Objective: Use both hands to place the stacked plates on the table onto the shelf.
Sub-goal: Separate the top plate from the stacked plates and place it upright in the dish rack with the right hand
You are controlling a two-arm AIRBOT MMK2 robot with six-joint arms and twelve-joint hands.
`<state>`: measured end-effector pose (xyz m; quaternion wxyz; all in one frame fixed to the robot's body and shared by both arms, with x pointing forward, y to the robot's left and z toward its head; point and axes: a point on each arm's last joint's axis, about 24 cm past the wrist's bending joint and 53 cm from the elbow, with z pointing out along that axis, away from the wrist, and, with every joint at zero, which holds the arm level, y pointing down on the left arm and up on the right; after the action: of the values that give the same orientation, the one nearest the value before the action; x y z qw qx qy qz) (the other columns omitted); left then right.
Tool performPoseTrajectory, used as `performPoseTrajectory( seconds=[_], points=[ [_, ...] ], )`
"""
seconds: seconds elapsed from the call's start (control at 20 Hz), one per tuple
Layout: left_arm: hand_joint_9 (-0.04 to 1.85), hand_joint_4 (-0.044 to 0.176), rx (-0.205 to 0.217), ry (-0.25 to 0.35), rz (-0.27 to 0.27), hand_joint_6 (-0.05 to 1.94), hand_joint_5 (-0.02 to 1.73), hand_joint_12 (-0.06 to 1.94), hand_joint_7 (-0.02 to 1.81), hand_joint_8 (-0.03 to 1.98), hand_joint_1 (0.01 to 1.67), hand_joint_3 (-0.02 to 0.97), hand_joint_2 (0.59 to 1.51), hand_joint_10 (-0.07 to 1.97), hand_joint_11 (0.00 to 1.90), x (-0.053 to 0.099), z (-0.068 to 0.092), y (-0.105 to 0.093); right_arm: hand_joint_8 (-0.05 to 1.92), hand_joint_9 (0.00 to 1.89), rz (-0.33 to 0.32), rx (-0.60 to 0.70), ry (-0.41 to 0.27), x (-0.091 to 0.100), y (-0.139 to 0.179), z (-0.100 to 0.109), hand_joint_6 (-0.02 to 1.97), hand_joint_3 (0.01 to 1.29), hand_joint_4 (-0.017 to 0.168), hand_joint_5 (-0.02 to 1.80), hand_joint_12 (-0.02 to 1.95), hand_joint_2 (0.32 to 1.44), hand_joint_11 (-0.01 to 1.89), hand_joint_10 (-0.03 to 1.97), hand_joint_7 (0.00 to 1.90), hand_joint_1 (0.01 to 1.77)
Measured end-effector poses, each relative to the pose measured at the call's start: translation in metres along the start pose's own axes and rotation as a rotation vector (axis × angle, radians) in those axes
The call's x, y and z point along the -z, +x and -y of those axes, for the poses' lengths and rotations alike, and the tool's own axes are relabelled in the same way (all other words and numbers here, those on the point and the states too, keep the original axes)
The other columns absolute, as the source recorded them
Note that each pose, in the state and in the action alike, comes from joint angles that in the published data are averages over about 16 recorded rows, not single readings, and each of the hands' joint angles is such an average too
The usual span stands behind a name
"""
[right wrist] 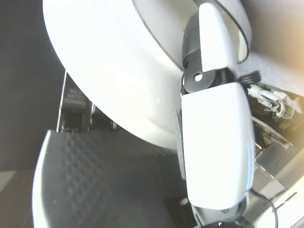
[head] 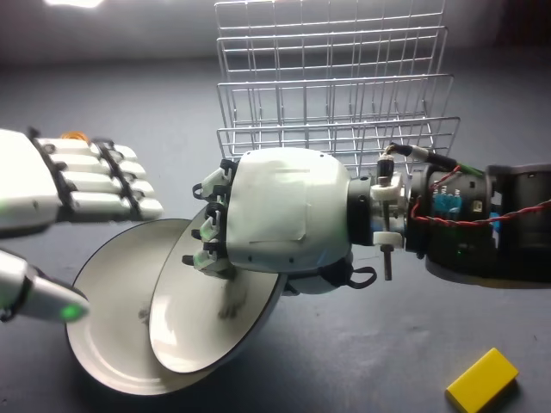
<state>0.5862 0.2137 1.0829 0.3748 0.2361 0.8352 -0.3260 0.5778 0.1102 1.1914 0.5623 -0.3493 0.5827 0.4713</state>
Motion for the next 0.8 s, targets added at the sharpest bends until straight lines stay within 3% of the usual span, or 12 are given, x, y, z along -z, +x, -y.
performPoseTrajectory(
  seconds=[0.4, 0.8],
  points=[
    [0.02, 0.001, -0.066, -0.061, 0.088, 0.02, 0.05, -0.01, 0.03, 0.02, 0.02, 0.021, 1.150, 0.01, 0.02, 0.028, -0.022, -0.044, 0.82, 1.20, 0.037, -0.038, 0.006, 0.017, -0.039, -0.009, 0.84, 0.02, 0.025, 0.97, 1.10, 0.99, 0.73, 0.04, 1.05, 1.18],
    [0.02, 0.001, -0.133, -0.066, 0.115, 0.02, 0.06, -0.01, 0.04, 0.02, 0.02, 0.021, 1.148, 0.01, 0.02, 0.045, -0.023, -0.061, 0.77, 1.21, 0.117, -0.066, 0.002, 0.041, -0.092, -0.005, 0.86, 0.02, 0.019, 1.01, 1.09, 0.99, 0.73, 0.03, 1.08, 1.18]
  ],
)
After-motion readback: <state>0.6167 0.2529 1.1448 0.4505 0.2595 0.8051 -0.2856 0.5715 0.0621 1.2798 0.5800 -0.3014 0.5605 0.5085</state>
